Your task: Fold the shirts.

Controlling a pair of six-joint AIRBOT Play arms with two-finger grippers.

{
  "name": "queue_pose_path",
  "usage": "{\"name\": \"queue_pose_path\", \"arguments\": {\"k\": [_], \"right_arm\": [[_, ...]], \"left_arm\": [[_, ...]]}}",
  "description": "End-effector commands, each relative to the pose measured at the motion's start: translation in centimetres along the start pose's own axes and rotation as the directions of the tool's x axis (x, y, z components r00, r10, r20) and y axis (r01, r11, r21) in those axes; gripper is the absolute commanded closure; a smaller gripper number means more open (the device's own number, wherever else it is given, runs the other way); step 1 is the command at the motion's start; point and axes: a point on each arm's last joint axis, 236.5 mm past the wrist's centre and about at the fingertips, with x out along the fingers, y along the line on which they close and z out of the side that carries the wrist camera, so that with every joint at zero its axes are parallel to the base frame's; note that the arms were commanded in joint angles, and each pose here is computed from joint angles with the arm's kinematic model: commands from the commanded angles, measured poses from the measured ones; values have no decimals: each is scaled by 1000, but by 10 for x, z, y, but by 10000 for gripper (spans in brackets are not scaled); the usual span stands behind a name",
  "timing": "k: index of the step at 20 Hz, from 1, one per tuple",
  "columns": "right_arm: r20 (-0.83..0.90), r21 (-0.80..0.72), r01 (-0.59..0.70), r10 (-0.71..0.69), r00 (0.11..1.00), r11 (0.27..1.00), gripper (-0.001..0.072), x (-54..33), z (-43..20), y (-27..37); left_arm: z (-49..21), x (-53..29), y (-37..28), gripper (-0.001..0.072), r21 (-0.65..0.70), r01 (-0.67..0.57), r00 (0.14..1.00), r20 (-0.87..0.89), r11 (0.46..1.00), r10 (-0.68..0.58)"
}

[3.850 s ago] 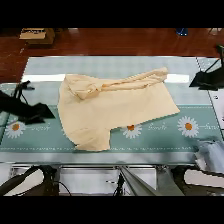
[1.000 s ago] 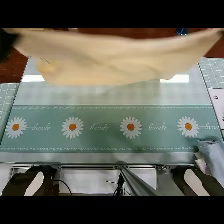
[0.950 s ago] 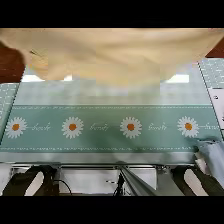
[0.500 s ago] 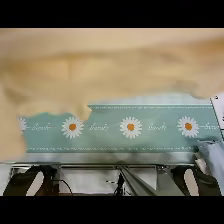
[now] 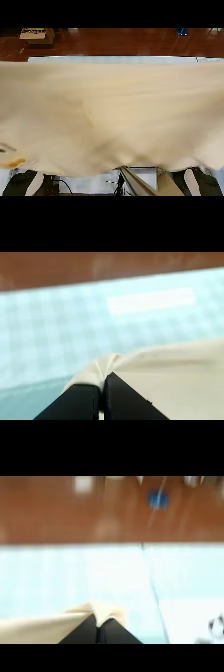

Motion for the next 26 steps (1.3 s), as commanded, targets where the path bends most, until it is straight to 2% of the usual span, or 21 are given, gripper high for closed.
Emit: {"name": "queue_pose_path", "arguments": {"k": [1, 4, 6, 7, 9, 11, 15, 19, 24, 26], "right_arm": [[-323, 36, -73, 81, 943, 997, 684, 65, -45, -5], [-487, 105, -116, 153, 860, 988, 683, 144, -70, -13], [-606, 135, -137, 191, 772, 981, 684, 194, -96, -13], [-651, 126, -160, 204, 731, 979, 683, 215, -107, -5], [-680, 69, -192, 187, 709, 979, 683, 271, -121, 13], [-668, 41, -232, 200, 717, 972, 682, 320, -128, 40], [-524, 27, -239, 217, 823, 971, 683, 398, -114, 72], [-402, 152, -194, 240, 884, 969, 682, 452, -106, 80], [-375, 204, -188, 254, 892, 961, 683, 492, -124, 87], [-406, 207, -187, 258, 877, 960, 682, 498, -138, 89]], "left_arm": [[-25, 69, 27, 677, -76, 37, 972, -227, 996, -54], [-41, 145, 58, 677, -147, 57, 930, -353, 987, -107], [-61, 201, 78, 676, -212, 60, 877, -455, 975, -153], [-69, 226, 81, 677, -220, 85, 851, -491, 972, -185], [-76, 277, 81, 676, -224, 141, 830, -505, 964, -239], [-77, 320, 92, 676, -243, 127, 846, -480, 962, -233], [-67, 378, 119, 675, -245, 86, 907, -382, 966, -178], [-74, 422, 136, 675, -256, 56, 927, -345, 965, -145], [-84, 465, 133, 675, -209, 65, 940, -317, 976, -130], [-80, 474, 129, 676, -119, 89, 951, -286, 989, -120]]}}
